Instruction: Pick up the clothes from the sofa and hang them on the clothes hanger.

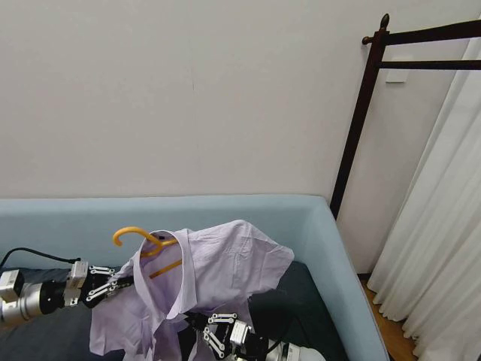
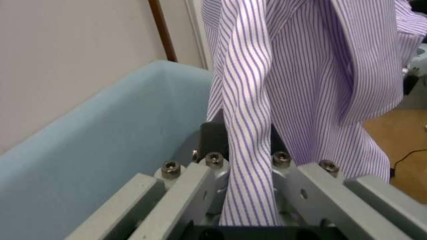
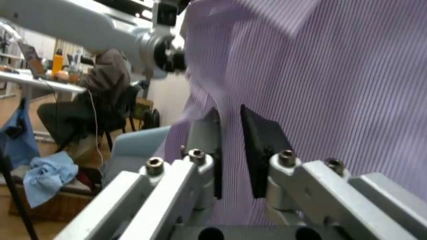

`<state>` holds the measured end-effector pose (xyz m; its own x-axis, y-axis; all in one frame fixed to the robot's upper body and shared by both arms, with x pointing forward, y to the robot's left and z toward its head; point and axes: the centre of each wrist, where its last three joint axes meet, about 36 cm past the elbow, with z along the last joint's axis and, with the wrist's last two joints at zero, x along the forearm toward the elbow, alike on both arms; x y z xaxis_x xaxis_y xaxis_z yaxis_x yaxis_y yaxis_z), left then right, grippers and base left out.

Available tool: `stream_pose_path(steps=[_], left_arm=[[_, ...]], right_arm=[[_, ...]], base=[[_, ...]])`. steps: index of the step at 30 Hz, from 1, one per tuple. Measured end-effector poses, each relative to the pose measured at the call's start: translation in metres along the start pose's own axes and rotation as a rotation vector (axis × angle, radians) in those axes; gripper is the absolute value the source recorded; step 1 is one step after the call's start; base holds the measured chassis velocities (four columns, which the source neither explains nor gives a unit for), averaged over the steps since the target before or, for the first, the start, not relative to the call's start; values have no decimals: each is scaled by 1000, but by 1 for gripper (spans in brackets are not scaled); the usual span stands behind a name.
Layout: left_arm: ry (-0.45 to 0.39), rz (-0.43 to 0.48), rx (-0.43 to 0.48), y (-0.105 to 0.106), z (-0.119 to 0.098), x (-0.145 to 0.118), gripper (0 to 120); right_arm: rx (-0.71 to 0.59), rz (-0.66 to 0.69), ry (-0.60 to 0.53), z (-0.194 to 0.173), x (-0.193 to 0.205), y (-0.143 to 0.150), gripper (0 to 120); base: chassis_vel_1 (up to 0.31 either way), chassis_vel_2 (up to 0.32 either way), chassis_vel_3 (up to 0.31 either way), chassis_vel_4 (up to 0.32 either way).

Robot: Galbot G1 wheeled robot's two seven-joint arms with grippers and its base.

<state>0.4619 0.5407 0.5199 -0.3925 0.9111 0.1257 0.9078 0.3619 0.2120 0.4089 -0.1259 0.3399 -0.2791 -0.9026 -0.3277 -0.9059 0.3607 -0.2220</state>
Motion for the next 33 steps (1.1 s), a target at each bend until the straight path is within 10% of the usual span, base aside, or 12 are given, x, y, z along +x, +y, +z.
stream_pose_path(steps=[8,22,33], left_arm=[[22,-61,-71,31,-39,33,1],[156,77,-166,23,-30,19,1],[241,182,-189,11,-5,0,1]], right_arm=[[25,-226,76,-9,51,-48,46],[-2,92,-33,-102,43,-80,96],[4,-37,168,-101,58,-90,100]], base=[[0,0,0,0],[0,0,0,0],[0,0,0,0]])
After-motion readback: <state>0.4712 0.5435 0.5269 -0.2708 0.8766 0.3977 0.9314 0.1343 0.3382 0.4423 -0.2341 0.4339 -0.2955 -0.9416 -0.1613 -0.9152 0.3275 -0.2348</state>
